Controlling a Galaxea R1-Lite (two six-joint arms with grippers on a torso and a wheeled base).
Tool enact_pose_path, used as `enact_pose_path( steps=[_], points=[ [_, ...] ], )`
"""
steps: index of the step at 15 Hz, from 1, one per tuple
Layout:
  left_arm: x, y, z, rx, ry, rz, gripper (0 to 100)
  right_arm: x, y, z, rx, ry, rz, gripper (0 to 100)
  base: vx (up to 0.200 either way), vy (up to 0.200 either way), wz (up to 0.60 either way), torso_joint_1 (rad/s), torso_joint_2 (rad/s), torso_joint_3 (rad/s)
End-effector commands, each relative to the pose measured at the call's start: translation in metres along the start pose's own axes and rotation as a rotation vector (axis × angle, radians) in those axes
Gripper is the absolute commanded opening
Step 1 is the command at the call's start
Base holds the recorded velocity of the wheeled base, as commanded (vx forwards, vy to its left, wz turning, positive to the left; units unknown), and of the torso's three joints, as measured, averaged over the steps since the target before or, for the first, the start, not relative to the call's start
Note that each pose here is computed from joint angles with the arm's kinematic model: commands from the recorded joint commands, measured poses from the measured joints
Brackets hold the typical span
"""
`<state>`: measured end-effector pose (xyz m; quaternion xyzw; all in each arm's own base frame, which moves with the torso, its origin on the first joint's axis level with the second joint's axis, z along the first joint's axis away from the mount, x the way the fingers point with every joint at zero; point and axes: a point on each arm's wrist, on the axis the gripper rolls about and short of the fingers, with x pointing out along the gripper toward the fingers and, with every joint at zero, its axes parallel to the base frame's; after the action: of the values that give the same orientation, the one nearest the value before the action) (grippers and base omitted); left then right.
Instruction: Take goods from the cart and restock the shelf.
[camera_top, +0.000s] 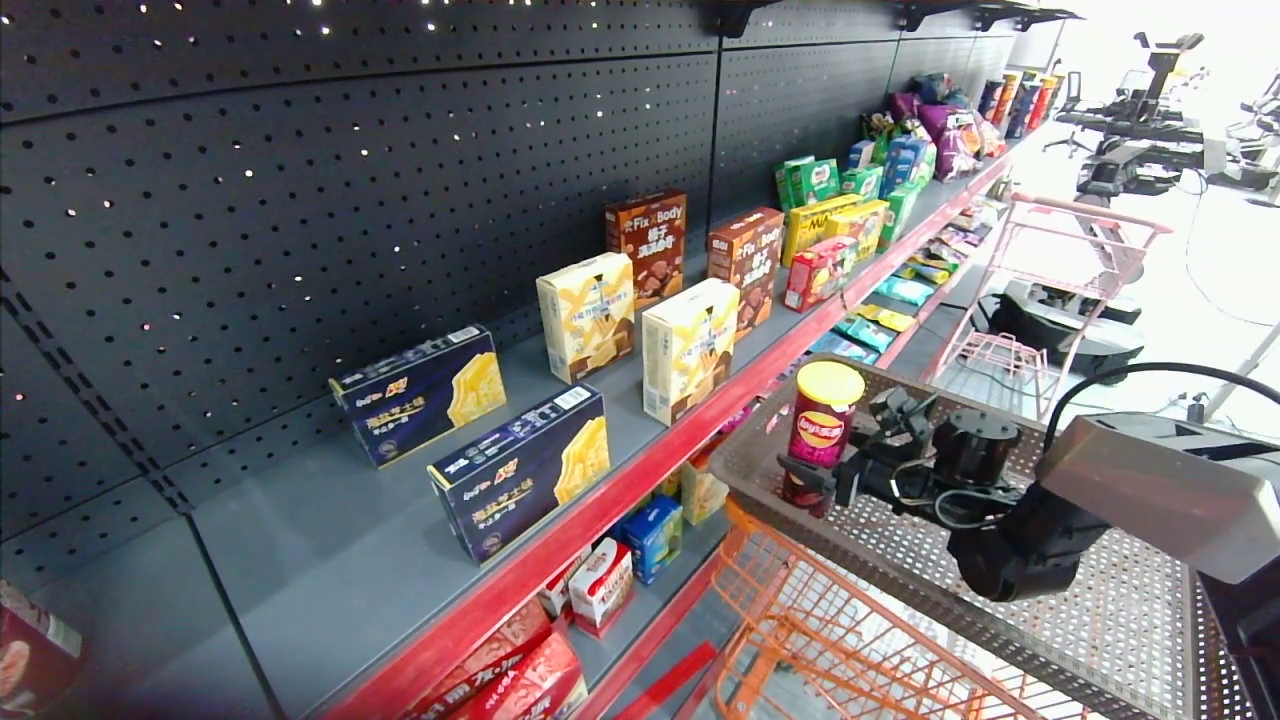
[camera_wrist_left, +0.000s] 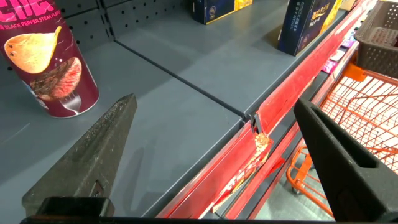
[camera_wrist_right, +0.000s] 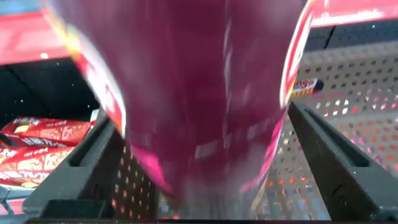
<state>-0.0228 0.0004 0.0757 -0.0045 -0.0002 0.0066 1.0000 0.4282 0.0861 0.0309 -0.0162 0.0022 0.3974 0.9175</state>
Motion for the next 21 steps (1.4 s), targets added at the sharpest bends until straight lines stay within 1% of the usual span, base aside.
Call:
enact_pose_path(
  steps=[1,3,4,7,9,11,14,15,17,18,19,20,21],
  points=[
    [0.0,0.0,0.0,0.0,0.0,0.001,100,-0.001,0.001,-0.009,0.014,0.017,0.001,100,0.0,0.0,0.0,0.0,0.0,0.0],
    [0.0,0.0,0.0,0.0,0.002,0.001,100,0.0,0.001,-0.01,0.005,0.004,0.005,100,0.0,0.0,0.0,0.0,0.0,0.0],
    [0.0,0.0,0.0,0.0,0.0,0.001,100,0.0,0.001,-0.011,0.011,0.005,0.004,0,0.0,0.0,0.0,0.0,0.0,0.0],
    [0.0,0.0,0.0,0.0,0.0,0.001,100,-0.001,0.001,-0.007,0.021,0.004,0.004,0,0.0,0.0,0.0,0.0,0.0,0.0],
    [0.0,0.0,0.0,0.0,0.002,0.001,100,-0.009,0.007,0.006,0.026,0.002,0.014,0,0.0,0.0,0.0,0.0,0.0,0.0],
    [0.0,0.0,0.0,0.0,0.002,0.001,100,-0.021,0.011,0.026,0.029,-0.013,0.009,0,0.0,0.0,0.0,0.0,0.0,0.0],
    [0.0,0.0,0.0,0.0,0.0,0.001,100,-0.044,0.013,0.068,0.013,-0.07,-0.02,0,0.0,0.0,0.0,0.0,0.0,0.0],
    [0.0,0.0,0.0,0.0,0.002,-0.001,100,-0.055,0.017,0.076,0.012,-0.071,-0.029,0,0.0,0.0,0.0,0.0,0.0,0.0],
    [0.0,0.0,0.0,0.0,0.002,0.001,100,-0.084,0.036,0.098,0.03,-0.057,-0.055,0,0.0,0.0,0.0,0.0,0.0,0.0],
    [0.0,0.0,0.0,0.0,0.002,0.001,100,-0.084,0.036,0.098,0.03,-0.057,-0.055,0,0.0,0.0,0.0,0.0,0.0,0.0],
    [0.0,0.0,0.0,0.0,0.0,0.001,100,-0.118,0.063,0.138,0.013,-0.096,-0.139,0,0.0,0.0,0.0,0.0,0.0,0.0],
    [0.0,0.0,0.0,0.0,0.002,0.001,100,-0.139,0.081,0.16,0.015,-0.127,-0.182,0,0.0,0.0,0.0,0.0,0.0,0.0],
    [0.0,0.0,0.0,0.0,0.002,0.001,100,-0.149,0.088,0.168,0.013,-0.139,-0.194,0,0.0,0.0,0.0,0.0,0.0,0.0]
  ],
)
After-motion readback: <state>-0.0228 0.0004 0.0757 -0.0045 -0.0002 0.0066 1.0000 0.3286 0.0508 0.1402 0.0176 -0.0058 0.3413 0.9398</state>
